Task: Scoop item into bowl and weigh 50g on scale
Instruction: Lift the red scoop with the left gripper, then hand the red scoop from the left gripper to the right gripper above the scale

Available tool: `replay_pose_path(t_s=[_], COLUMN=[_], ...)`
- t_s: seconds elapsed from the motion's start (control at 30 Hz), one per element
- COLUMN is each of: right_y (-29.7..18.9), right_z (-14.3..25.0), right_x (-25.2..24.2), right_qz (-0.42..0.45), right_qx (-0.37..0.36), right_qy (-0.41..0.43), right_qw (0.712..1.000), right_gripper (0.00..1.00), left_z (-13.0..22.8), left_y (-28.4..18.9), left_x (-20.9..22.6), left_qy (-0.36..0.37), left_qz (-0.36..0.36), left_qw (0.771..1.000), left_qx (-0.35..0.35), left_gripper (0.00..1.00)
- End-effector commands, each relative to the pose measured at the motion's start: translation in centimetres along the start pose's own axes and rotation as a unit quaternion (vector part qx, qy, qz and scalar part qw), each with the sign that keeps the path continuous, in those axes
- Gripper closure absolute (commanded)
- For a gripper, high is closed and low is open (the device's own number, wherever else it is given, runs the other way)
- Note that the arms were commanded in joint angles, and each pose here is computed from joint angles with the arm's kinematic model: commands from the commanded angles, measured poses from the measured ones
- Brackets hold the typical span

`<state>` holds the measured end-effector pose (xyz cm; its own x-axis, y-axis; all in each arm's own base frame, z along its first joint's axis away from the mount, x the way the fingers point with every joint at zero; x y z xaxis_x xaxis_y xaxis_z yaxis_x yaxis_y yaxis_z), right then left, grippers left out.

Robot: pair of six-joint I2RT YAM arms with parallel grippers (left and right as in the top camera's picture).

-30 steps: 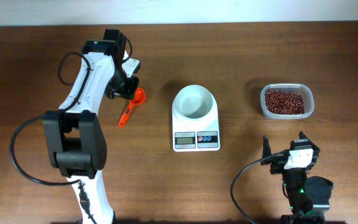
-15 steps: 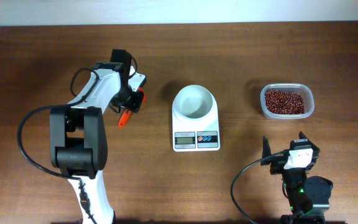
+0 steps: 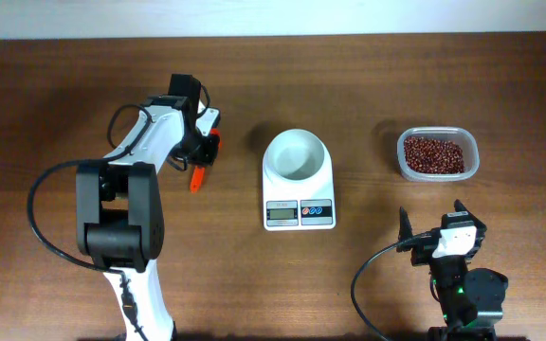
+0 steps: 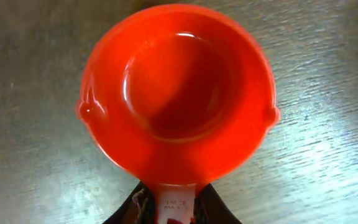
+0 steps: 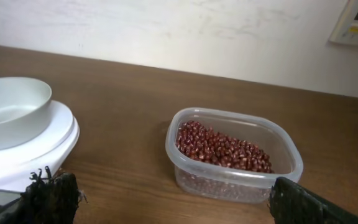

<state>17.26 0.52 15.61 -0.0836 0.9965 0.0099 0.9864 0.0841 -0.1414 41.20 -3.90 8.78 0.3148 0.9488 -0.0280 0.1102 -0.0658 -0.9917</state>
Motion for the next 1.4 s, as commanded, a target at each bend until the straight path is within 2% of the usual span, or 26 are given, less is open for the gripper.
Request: replay_pose_path(t_s=[0.0,0.03,0.07,0.13,0.17,0.23,0.33,0.4,0.43,0.5,0.53,0.6,0.67,0.77,0.9,1.03,1.17,1.37], right_y=[-1.3,-1.6,-2.0,-2.0,-1.7,0.3,4.3,6.3,7.5,9.8,11.2,12.3,12.7,13.5,14.0,14.0,14.3,15.8], right_z=[-5.6,-7.1,-9.7,-12.5,-14.3,-18.2,-21.5,-22.7,-23.2,-22.2,-21.0,-19.3,-18.4,-18.0,-19.2,-19.2,-18.6,-16.4], right_x=[0.0,0.0,0.0,0.0,0.0,0.2,1.3,2.7,3.9,4.9,4.9,6.1,7.4,10.3,14.0,15.9,16.9,17.6], right_qz=[0.007,0.007,0.008,0.008,0.007,-0.012,-0.091,-0.181,-0.255,-0.338,-0.329,-0.322,-0.298,-0.217,-0.191,-0.125,-0.099,-0.09], right_qx=[-0.056,-0.058,-0.043,-0.015,0.008,0.097,0.223,0.257,0.278,0.306,0.338,0.377,0.399,0.407,0.365,0.337,0.332,0.359], right_qy=[0.051,0.06,0.061,0.064,0.066,0.077,0.11,0.142,0.17,0.212,0.245,0.251,0.238,0.23,0.246,0.252,0.247,0.24], right_qw=[0.997,0.996,0.997,0.998,0.998,0.992,0.964,0.939,0.91,0.864,0.847,0.831,0.834,0.857,0.877,0.899,0.905,0.897], right_gripper=[0.01,0.01,0.01,0.01,0.02,0.02,0.01,0.01,0.01,0.01,0.15,0.18,0.23,0.23,0.26,0.29,0.33,0.51], left_z=[-2.8,-3.5,-4.8,-5.5,-5.8,-6.2,-6.2,-6.1,-6.1,-6.2,-6.3,-6.3,-6.4,-6.4,-6.3,-6.3,-6.2,-6.8], left_y=[-4.2,-5.5,-8.5,-11.0,-12.2,-14.4,-16.1,-16.6,-16.7,-16.7,-16.7,-16.7,-16.6,-16.6,-16.3,-16.3,-16.3,-16.4], left_x=[-0.6,-0.7,-0.6,-0.6,-0.7,-1.7,-3.6,-4.4,-4.9,-5.8,-6.4,-7.4,-8.4,-10.5,-13.4,-15.0,-16.5,-17.7], left_qy=[-0.09,-0.108,-0.164,-0.229,-0.263,-0.32,-0.318,-0.311,-0.307,-0.314,-0.328,-0.341,-0.362,-0.417,-0.438,-0.431,-0.416,-0.392], left_qz=[0.072,0.099,0.149,0.199,0.233,0.34,0.462,0.496,0.504,0.506,0.509,0.512,0.512,0.507,0.488,0.486,0.487,0.493], left_qw=[0.991,0.986,0.968,0.944,0.927,0.877,0.825,0.809,0.805,0.802,0.796,0.788,0.779,0.749,0.744,0.747,0.754,0.767], left_qx=[-0.065,-0.083,-0.115,-0.131,-0.134,-0.115,-0.071,-0.054,-0.048,-0.033,-0.017,0.005,0.03,0.092,0.129,0.141,0.145,0.123], left_gripper=[1.0,1.0,1.0,1.0,1.0,1.0,1.0,1.0,1.0,1.0,1.0,1.0,1.0,1.0,1.0,1.0,1.0,1.0])
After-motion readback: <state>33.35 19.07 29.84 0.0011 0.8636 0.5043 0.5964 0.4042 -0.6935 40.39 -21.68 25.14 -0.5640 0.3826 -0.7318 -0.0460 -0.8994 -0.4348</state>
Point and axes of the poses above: each gripper's point midway between its finger pads, its own y axis out along the fingers, its own x axis along the line the jaws close on, z = x × y, the point moved 8 cm from there along -y, back along the fingers, and after that the axes turned 6 degrees about y, right-handed, at the moved point
